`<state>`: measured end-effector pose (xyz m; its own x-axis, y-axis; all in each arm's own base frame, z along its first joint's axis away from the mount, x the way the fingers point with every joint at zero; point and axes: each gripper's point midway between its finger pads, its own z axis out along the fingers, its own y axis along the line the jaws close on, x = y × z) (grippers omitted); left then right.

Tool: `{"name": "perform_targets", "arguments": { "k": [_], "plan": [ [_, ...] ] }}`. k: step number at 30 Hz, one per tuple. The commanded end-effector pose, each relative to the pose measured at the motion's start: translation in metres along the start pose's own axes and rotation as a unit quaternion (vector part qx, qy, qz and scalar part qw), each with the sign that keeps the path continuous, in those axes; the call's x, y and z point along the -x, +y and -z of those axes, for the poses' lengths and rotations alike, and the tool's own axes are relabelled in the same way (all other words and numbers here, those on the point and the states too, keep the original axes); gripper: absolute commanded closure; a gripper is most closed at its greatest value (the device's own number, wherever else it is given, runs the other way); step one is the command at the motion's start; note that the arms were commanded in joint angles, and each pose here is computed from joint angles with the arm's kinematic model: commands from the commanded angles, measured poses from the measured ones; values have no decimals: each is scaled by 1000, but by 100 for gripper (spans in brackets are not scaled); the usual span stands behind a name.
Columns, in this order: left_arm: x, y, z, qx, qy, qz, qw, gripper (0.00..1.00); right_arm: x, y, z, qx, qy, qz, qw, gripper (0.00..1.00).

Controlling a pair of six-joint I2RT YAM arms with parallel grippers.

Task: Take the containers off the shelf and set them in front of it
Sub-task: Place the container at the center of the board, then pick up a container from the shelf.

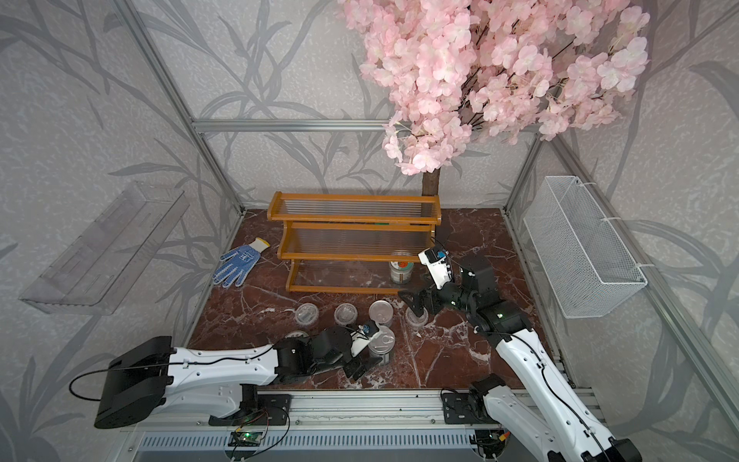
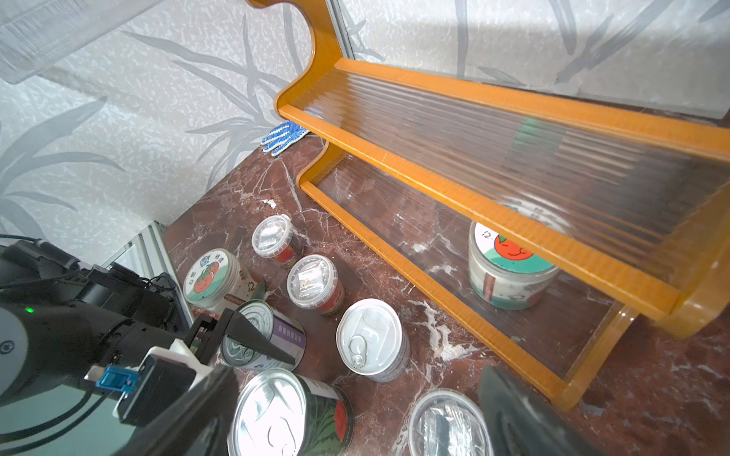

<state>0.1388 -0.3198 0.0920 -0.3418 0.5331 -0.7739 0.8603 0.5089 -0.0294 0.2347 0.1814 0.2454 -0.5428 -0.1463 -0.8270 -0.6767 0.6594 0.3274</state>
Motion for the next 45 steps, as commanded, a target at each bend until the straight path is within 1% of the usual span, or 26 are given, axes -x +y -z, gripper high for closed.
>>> {"name": "perform_targets", "arguments": {
  "k": [1,7,8,9,11,13,15,16,19,21,23,26,28,32,34,38,45],
  "plan": [
    [11,1,8,2,-8,2,1000,17,-10,-3,-3,1,15,-5,1000,1],
    [20,6,21,17,-11,-5,1000,14,-18,-25,-11,-51,36,-24,998,1],
    [24,7,24,16,-14,-6,1000,13,-17,-33,-12,-69,32,-34,997,1],
    [28,5,26,13,-19,-6,1000,12,-15,-35,-14,-72,27,-40,996,1],
    [38,4,33,7,-31,-7,999,10,-13,-37,-22,-79,19,-43,996,1],
    [46,4,39,2,-34,-6,999,9,-13,-39,-33,-105,15,-35,994,1],
    [50,7,45,3,-30,-4,1000,8,-17,-48,-44,-138,10,-43,989,1],
    [51,11,49,5,-28,-2,1000,8,-19,-54,-50,-150,4,-57,987,1],
    [59,28,57,15,-40,12,999,7,-30,-71,-65,-185,-13,-99,978,1],
    [66,39,63,18,-52,29,998,7,-34,-80,-73,-213,-14,-106,971,1],
    [75,51,68,21,-67,47,996,7,-33,-86,-82,-224,-22,-108,968,1],
    [81,66,72,32,-80,60,994,5,-28,-95,-96,-238,-32,-96,966,1],
    [83,76,73,40,-82,68,994,4,-26,-101,-106,-247,-32,-79,965,1],
    [84,90,75,54,-89,83,991,2,-25,-118,-117,-278,-46,-77,956,1],
    [83,94,77,62,-96,89,989,2,-27,-122,-124,-281,-45,-77,956,1],
    [79,102,79,74,-105,106,986,0,-19,-124,-138,-269,-74,-74,957,1],
    [76,109,83,88,-106,114,984,0,-18,-141,-153,-293,-93,-73,949,1]
  ]
}}
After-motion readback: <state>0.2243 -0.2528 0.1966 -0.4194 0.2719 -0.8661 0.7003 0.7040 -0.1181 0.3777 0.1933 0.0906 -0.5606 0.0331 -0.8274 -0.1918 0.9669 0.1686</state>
